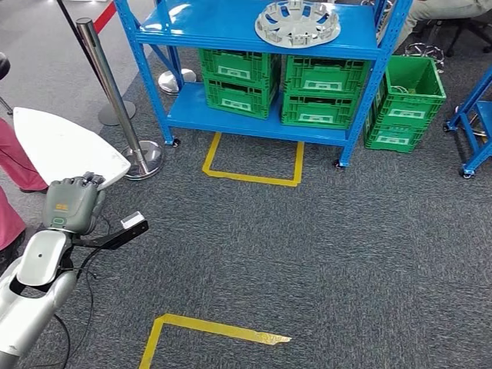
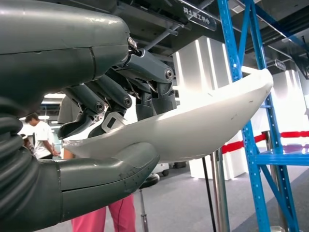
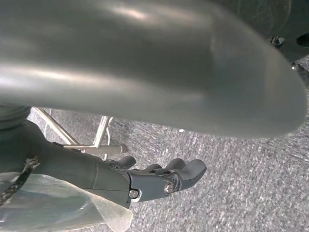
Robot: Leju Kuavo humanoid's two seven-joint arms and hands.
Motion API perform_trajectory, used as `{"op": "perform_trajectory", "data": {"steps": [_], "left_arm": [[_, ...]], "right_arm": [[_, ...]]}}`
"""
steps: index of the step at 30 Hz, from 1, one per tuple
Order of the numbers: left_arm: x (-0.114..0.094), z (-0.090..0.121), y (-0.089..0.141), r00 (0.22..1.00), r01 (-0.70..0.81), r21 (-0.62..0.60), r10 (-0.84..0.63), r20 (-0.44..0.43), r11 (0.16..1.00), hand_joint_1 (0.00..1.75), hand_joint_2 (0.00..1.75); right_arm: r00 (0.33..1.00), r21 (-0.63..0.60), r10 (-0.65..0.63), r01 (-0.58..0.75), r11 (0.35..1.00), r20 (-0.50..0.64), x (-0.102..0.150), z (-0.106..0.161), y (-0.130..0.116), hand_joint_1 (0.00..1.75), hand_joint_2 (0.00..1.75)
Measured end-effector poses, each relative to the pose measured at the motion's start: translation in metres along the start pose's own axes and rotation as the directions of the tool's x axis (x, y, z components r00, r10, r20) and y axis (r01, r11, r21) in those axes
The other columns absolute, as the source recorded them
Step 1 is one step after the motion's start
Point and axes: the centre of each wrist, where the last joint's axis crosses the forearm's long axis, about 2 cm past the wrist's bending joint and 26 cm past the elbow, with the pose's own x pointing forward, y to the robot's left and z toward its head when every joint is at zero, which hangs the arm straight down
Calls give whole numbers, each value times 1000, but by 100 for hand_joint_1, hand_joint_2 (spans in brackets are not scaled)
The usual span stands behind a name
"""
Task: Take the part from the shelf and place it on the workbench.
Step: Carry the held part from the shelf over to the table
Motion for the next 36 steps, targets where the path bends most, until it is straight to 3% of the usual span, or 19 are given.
{"op": "perform_trajectory", "data": {"steps": [36], "left_arm": [[-1,11,4,1000,7,-17,-8,-15,1000,175,175]], "right_arm": [[999,8,38,-38,999,25,1,0,2,0,0]]}}
